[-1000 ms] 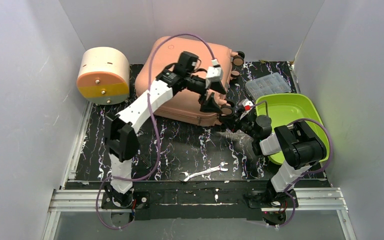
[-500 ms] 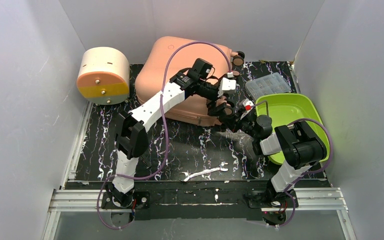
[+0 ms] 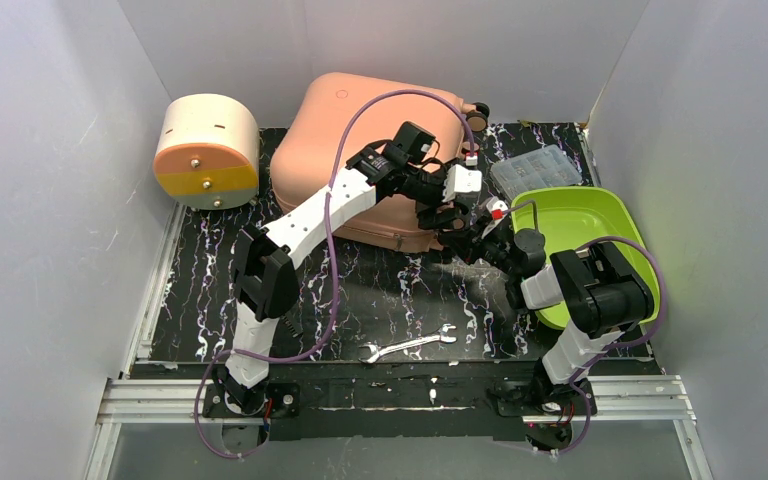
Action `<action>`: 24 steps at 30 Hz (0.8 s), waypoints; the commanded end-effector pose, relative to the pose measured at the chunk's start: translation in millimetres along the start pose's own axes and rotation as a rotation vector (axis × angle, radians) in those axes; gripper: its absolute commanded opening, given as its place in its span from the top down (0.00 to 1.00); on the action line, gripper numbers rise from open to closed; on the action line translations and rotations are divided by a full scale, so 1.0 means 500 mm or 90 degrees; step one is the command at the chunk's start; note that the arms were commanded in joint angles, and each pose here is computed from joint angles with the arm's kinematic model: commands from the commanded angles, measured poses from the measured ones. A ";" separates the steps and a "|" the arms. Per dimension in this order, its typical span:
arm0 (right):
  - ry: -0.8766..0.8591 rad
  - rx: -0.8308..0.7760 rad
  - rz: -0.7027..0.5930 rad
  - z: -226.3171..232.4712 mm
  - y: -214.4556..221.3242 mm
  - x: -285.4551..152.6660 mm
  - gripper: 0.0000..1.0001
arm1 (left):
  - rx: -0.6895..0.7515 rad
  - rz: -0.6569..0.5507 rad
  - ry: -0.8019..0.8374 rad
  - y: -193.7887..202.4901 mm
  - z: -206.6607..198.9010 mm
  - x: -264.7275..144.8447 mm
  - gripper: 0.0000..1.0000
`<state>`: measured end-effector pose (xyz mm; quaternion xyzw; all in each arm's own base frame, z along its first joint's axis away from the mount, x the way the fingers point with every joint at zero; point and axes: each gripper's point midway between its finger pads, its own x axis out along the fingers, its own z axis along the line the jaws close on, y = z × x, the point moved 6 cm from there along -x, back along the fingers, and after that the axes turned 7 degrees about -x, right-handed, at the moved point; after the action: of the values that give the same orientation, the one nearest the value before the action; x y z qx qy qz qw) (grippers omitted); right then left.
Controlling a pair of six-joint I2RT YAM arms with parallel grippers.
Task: Open, take out, and arrange the luggage
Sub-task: Hold the luggage at the center of the board.
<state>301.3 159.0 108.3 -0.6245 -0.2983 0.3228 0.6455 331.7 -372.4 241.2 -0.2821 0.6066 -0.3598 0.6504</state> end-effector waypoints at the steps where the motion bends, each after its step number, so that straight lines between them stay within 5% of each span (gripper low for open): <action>1: 0.110 -0.080 -0.109 -0.083 -0.094 0.012 0.99 | -0.142 0.157 0.065 0.096 -0.069 -0.040 0.35; 16: 0.199 -0.094 -0.105 -0.132 -0.102 -0.001 0.99 | -0.215 0.204 0.140 0.151 -0.148 -0.056 0.44; 24: 0.216 -0.006 -0.133 -0.147 -0.100 -0.007 0.99 | -0.245 0.213 0.162 0.168 -0.170 -0.055 0.46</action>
<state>313.7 147.7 111.7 -0.6254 -0.2782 0.3040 0.6626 330.0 -362.1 241.7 -0.2690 0.5828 -0.3755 0.6686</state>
